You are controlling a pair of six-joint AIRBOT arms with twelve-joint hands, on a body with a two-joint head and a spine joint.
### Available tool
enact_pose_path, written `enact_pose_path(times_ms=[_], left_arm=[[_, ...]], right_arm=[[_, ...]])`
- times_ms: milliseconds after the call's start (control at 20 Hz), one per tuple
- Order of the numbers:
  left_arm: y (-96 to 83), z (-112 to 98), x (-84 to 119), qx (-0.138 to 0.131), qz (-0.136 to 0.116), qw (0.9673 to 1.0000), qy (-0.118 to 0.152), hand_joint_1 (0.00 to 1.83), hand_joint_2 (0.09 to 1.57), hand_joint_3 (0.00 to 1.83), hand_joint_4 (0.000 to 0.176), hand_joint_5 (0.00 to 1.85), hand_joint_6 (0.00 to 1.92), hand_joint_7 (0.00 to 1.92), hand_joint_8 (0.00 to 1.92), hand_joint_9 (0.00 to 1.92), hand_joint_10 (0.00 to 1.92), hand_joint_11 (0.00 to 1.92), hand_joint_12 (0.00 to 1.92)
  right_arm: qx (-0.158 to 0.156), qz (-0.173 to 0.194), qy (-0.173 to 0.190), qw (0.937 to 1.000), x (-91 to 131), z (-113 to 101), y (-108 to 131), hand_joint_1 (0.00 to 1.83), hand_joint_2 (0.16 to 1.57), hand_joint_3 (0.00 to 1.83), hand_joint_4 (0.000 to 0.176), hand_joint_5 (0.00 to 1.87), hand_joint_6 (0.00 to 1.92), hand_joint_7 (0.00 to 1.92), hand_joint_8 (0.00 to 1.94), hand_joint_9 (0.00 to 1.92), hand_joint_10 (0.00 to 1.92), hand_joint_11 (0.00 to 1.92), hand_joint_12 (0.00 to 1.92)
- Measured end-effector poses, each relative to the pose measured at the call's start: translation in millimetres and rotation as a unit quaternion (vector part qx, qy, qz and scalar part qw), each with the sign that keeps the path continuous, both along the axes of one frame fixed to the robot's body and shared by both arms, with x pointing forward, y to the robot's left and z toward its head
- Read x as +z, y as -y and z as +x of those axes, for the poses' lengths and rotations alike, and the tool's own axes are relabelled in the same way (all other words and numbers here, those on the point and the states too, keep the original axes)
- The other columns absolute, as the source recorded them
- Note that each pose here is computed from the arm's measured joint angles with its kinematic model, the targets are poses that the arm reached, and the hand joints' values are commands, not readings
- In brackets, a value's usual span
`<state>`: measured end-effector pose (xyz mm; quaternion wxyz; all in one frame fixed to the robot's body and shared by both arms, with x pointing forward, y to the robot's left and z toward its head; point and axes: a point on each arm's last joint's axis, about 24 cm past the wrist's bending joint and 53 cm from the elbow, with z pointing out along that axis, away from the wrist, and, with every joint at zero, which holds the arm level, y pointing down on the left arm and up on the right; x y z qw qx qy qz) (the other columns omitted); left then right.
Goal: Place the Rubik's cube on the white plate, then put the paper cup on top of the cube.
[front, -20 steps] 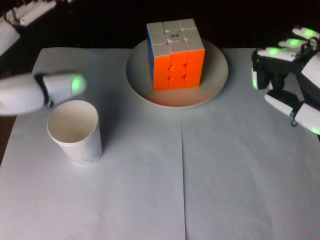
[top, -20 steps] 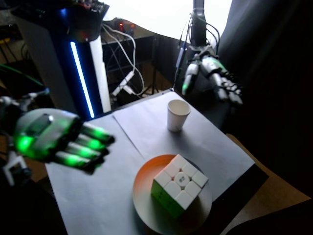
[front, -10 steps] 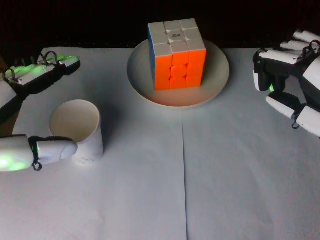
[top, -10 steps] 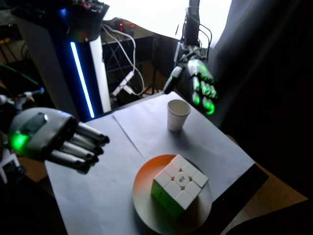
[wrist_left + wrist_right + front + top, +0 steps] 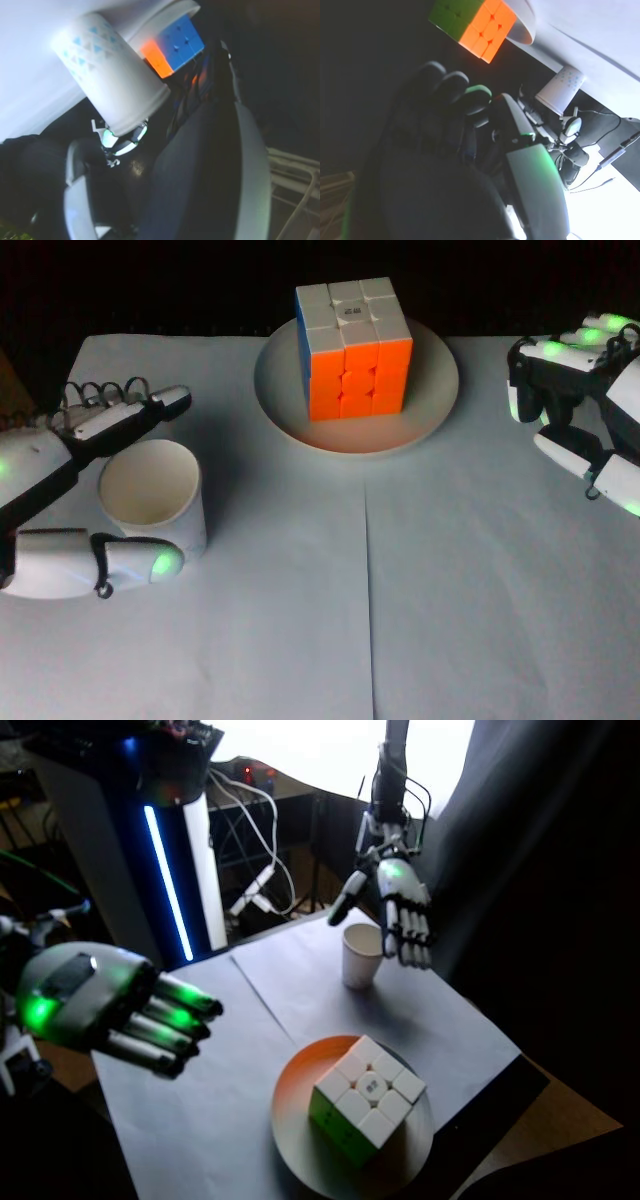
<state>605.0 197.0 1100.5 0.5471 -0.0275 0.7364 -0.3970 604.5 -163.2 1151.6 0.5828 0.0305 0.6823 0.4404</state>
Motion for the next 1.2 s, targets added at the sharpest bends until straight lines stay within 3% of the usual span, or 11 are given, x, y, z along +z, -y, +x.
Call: enact_pose_path(times_ms=[100,200,250,300,450,550,650,850,1000,1100,1200], left_arm=[[3.6,2.7,-2.9,-0.001,-0.002,1.0000,-0.003,0.94,1.14,0.00,0.102,0.32,0.60,0.51,0.03,0.38,0.13,0.00,1.02],[4.9,4.1,-1.6,-0.001,-0.006,1.0000,-0.001,1.02,1.15,0.00,0.095,0.30,0.89,0.56,0.08,0.17,0.83,0.00,1.28],[5.0,4.4,-0.6,-0.001,-0.008,1.0000,0.000,1.02,1.16,0.00,0.132,0.22,1.10,0.41,0.41,0.07,1.01,0.00,1.32],[5.1,4.4,-0.4,-0.001,-0.009,1.0000,0.000,1.02,1.16,0.00,0.159,0.20,1.19,0.31,0.69,0.03,1.12,0.00,1.40],[5.8,3.9,-1.1,-0.002,-0.008,1.0000,-0.001,1.04,1.17,0.00,0.137,0.24,1.12,0.20,0.92,0.03,1.23,0.00,1.53],[6.2,3.7,-1.0,-0.003,-0.008,1.0000,-0.001,1.11,1.13,0.00,0.154,0.19,1.32,0.21,1.05,0.07,1.25,0.00,1.62],[5.6,4.2,-0.7,-0.003,-0.009,1.0000,-0.001,1.07,1.15,0.00,0.108,0.24,1.13,0.26,0.86,0.14,1.20,0.00,1.67],[6.4,2.6,5.4,-0.005,-0.016,0.9999,0.004,0.87,1.18,0.00,0.120,0.16,1.19,0.16,1.06,0.04,1.31,0.00,1.70],[10.5,-2.3,27.0,-0.021,-0.022,0.9991,0.031,1.02,1.13,0.00,0.058,0.28,0.84,0.37,0.44,0.19,0.92,0.00,1.58],[11.2,-2.4,42.1,-0.024,-0.044,0.9978,0.043,1.01,1.15,0.00,0.076,0.24,0.93,0.36,0.62,0.22,1.03,0.02,1.65],[13.9,-2.2,50.9,-0.031,-0.053,0.9967,0.053,1.10,1.17,0.00,0.043,0.20,1.03,0.23,1.05,0.22,1.39,0.20,1.76]], right_arm=[[0.000,-0.001,-0.001,1.0000,-0.8,-0.2,0.3,1.07,1.41,0.00,0.000,0.36,1.70,0.63,1.77,0.53,1.83,0.50,1.92],[-0.001,-0.001,-0.002,1.0000,-1.7,-0.3,1.1,1.11,1.39,0.00,0.000,0.41,1.60,0.66,1.77,0.62,1.87,0.63,1.92],[-0.001,-0.002,-0.003,1.0000,-2.1,-0.4,1.1,1.08,1.39,0.00,0.000,0.39,1.66,0.65,1.76,0.52,1.82,0.39,1.92],[-0.001,-0.002,-0.003,1.0000,-2.1,-0.4,1.1,1.08,1.40,0.00,0.000,0.38,1.67,0.65,1.77,0.48,1.80,0.31,1.92],[-0.001,-0.001,-0.003,1.0000,-2.1,-0.3,1.3,1.08,1.39,0.00,0.000,0.39,1.67,0.65,1.75,0.58,1.82,0.56,1.92],[-0.001,-0.002,-0.003,1.0000,-2.8,-0.6,1.4,1.08,1.40,0.00,0.000,0.38,1.68,0.66,1.74,0.43,1.68,0.10,1.92],[-0.002,-0.002,-0.006,1.0000,-4.7,-0.7,1.7,1.09,1.40,0.00,0.000,0.37,1.67,0.66,1.74,0.60,1.81,0.58,1.92],[-0.002,-0.002,-0.006,1.0000,-4.7,-0.8,1.6,1.10,1.39,0.00,0.000,0.38,1.64,0.67,1.76,0.53,1.80,0.38,1.92],[-0.003,-0.001,-0.006,1.0000,-4.4,-0.6,2.0,1.07,1.41,0.00,0.000,0.36,1.68,0.63,1.79,0.59,1.88,0.58,1.92],[-0.004,-0.001,-0.008,1.0000,-5.4,-0.5,1.7,1.08,1.40,0.00,0.000,0.38,1.66,0.65,1.77,0.53,1.84,0.38,1.92],[-0.003,0.000,-0.008,1.0000,-5.9,-0.5,1.3,1.06,1.40,0.01,0.000,0.39,1.67,0.64,1.78,0.66,1.87,0.63,1.92]])
